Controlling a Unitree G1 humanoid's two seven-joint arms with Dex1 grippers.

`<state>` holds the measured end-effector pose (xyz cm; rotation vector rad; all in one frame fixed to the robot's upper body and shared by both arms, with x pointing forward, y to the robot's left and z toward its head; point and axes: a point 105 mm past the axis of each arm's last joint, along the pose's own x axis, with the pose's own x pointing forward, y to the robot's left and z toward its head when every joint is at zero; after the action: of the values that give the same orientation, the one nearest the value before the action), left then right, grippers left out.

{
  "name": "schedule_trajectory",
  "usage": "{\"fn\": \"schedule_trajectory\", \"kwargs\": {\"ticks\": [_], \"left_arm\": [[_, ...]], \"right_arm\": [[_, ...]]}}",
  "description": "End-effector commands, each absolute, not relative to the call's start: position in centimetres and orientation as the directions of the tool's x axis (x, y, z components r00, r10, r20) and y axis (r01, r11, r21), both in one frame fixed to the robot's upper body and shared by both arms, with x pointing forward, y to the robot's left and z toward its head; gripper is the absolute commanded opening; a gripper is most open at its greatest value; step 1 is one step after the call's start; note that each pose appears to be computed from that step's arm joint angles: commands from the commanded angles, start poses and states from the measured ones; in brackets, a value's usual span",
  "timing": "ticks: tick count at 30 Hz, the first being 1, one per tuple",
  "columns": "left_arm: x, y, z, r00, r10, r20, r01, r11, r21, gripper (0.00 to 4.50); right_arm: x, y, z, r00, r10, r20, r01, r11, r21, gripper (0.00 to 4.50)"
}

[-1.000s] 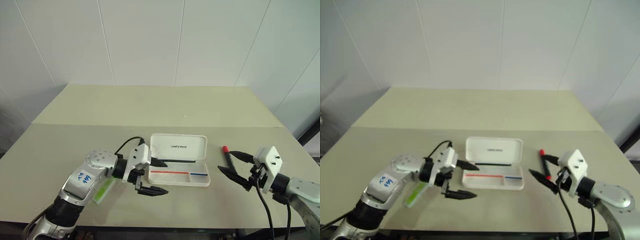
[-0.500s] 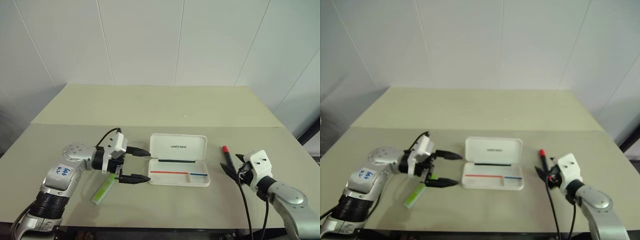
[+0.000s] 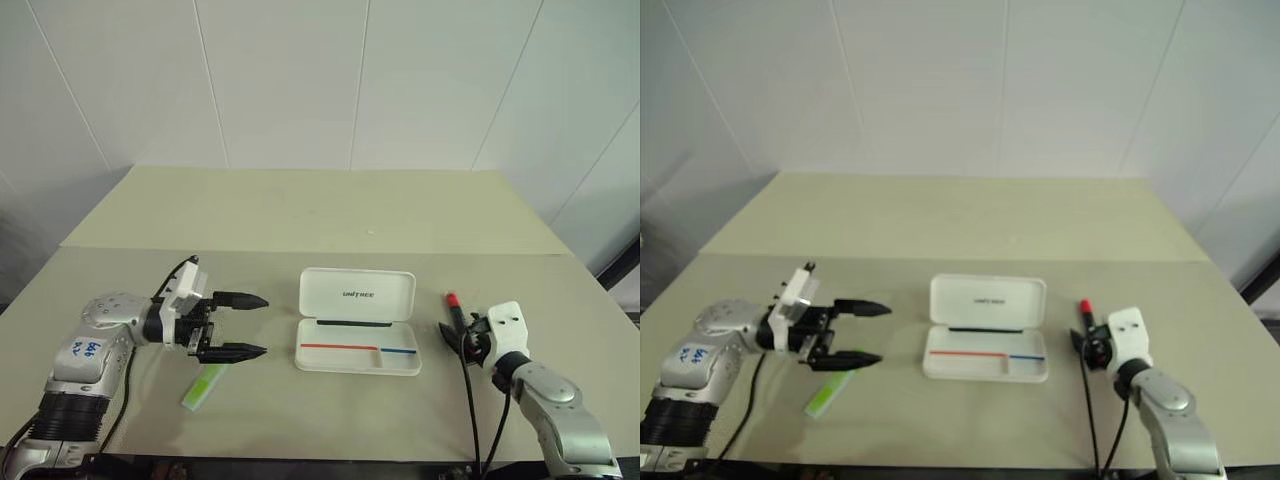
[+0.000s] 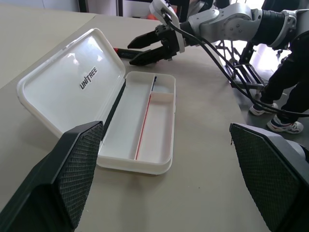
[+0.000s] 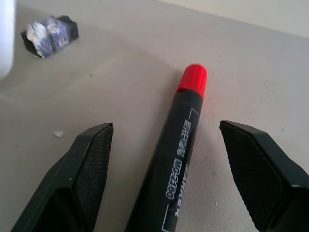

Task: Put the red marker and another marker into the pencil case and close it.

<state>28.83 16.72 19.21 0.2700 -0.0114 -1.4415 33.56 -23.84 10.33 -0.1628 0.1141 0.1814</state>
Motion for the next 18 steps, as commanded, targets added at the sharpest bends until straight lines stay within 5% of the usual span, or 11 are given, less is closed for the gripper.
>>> {"fn": "schedule_trajectory", "kwargs": {"ticks": [1, 8, 11, 18], "left_arm": [[28.6, 17.1, 19.9, 0.140, -0.980, -0.144, 0.968, 0.105, 0.227, 4.47], [28.1, 16.6, 20.0, 0.111, -0.986, -0.125, 0.967, 0.079, 0.241, 4.47], [28.1, 16.6, 20.1, 0.108, -0.987, -0.119, 0.966, 0.076, 0.246, 4.50], [28.2, 16.6, 20.2, 0.106, -0.988, -0.114, 0.967, 0.075, 0.245, 4.50]], "right_arm": [[33.6, -24.3, 10.4, 0.983, 0.133, -0.123, -0.149, 0.981, -0.127, 4.50], [33.0, -24.1, 8.7, 0.971, 0.135, -0.197, -0.159, 0.981, -0.110, 4.50], [33.0, -23.9, 8.5, 0.967, 0.140, -0.211, -0.164, 0.981, -0.100, 3.93], [32.9, -23.7, 9.0, 0.968, 0.150, -0.199, -0.171, 0.981, -0.093, 1.55]]}}
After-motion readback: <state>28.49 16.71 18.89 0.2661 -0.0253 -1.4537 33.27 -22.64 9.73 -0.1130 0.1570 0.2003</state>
